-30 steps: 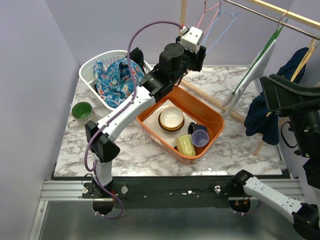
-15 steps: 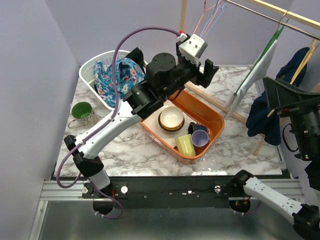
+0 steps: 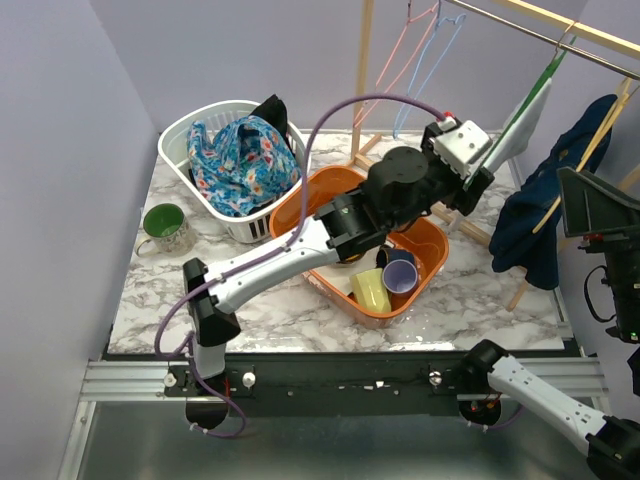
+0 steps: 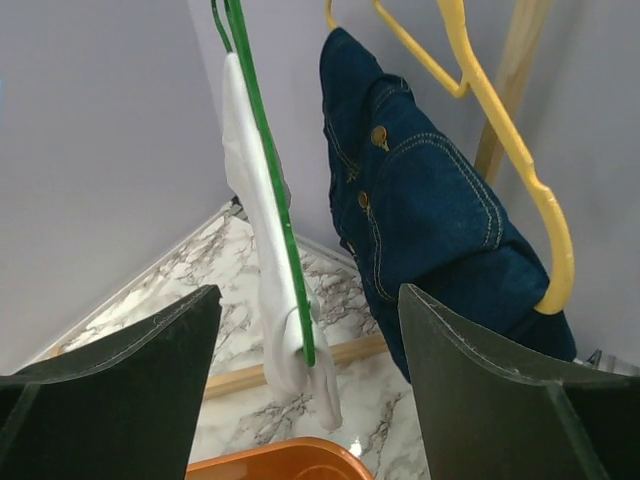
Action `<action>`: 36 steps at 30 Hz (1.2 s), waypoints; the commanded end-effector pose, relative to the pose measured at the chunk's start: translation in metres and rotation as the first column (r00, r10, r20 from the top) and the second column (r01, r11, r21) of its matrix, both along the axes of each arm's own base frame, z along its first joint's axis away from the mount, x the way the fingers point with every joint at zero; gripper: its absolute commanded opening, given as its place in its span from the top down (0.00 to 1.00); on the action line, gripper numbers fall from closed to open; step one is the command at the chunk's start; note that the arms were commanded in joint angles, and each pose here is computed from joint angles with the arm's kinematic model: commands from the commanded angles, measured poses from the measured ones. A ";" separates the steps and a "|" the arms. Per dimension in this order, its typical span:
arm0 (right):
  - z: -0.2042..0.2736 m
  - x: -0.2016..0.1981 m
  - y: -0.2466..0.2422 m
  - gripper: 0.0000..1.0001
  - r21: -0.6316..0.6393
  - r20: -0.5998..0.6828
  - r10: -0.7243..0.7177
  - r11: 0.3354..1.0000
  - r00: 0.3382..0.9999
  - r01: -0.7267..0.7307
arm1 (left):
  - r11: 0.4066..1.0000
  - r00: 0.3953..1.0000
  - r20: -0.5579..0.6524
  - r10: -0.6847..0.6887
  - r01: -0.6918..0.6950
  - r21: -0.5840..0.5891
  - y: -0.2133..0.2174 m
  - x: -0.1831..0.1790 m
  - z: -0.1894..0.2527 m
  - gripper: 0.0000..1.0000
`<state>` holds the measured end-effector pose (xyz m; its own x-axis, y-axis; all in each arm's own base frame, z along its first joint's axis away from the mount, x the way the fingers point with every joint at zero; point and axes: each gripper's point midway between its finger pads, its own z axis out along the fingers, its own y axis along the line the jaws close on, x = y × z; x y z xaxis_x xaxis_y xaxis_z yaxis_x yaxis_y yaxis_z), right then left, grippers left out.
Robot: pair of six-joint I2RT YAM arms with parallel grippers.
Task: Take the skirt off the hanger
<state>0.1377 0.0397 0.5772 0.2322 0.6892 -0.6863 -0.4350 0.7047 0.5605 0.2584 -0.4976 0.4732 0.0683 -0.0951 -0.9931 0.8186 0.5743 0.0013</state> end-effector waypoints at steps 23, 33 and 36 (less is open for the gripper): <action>-0.013 -0.005 -0.007 0.01 -0.011 -0.026 -0.011 1.000 1.000 0.011 | 0.983 0.976 0.127 0.175 -0.181 0.029 -0.057 0.051 -0.030 0.48; -0.009 -0.002 -0.002 0.01 -0.022 -0.021 -0.002 1.000 1.000 0.002 | 0.977 0.969 0.128 0.212 -0.211 -0.022 -0.050 0.053 -0.016 1.00; -0.010 0.000 0.000 0.01 -0.026 -0.025 -0.001 1.000 1.000 0.000 | 0.975 0.967 0.131 0.219 -0.212 -0.063 -0.043 0.052 -0.002 1.00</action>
<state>0.1351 0.0368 0.5674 0.2201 0.6792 -0.7002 -0.4206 0.7137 0.5601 0.3125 -0.5531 0.4346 0.1912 -0.0099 -0.9815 0.6872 0.7153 0.1267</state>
